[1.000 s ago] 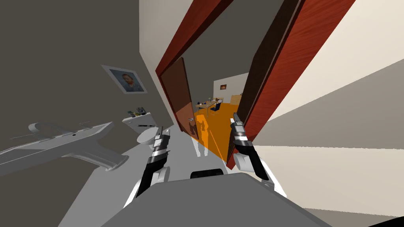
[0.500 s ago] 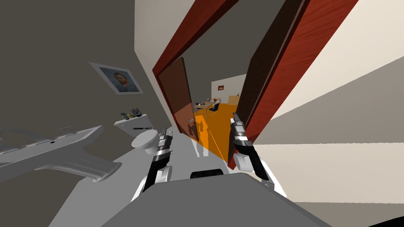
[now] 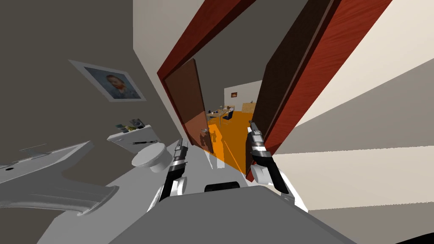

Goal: Push the door open

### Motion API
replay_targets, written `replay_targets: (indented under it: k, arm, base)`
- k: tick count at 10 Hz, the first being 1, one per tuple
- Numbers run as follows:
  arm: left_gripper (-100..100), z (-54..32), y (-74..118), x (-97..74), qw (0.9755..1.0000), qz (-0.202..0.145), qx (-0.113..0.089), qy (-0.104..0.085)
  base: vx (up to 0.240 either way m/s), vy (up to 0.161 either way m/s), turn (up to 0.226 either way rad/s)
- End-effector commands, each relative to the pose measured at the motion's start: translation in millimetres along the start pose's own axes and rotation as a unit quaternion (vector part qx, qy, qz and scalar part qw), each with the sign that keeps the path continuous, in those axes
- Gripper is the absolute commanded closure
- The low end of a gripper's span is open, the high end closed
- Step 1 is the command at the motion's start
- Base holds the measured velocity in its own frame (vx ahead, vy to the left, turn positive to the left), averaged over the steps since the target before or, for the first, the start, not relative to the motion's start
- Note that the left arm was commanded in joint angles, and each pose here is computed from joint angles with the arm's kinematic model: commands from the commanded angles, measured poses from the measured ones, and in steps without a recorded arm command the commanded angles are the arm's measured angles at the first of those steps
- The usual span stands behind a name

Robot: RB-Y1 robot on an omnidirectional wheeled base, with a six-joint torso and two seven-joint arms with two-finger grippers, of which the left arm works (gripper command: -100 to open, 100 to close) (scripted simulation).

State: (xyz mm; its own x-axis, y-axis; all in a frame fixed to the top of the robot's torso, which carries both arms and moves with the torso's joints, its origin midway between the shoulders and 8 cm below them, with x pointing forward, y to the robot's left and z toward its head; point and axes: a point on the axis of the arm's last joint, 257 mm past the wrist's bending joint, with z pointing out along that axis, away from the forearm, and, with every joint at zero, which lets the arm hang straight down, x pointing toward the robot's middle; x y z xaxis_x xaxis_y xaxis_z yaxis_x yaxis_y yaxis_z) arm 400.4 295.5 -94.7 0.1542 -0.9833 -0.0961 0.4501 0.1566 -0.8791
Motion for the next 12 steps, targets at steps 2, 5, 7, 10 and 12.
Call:
replay_targets:
  k: [2, 5, 7, 10, 12]
  arm:
    - [-100, -0.1, 21.4, 6.3, 0.9999, -0.004, -0.012, 0.006]
    - [-100, -1.9, 41.1, 10.5, 0.9996, -0.008, -0.026, 0.011]
    - [-100, -2.4, 56.4, 14.6, 0.9992, -0.011, -0.035, 0.015]
    - [-100, -6.1, 78.7, 19.0, 0.9984, -0.015, -0.052, 0.019]
    - [-100, -7.4, 87.9, 21.2, 0.998, -0.017, -0.058, 0.021]
  base:
    - [0.057, 0.112, -0.145]
    - [0.041, 0.07, -0.098]
    - [0.054, 0.099, -0.144]
    - [0.038, 0.084, -0.107]
    - [0.047, 0.105, -0.104]
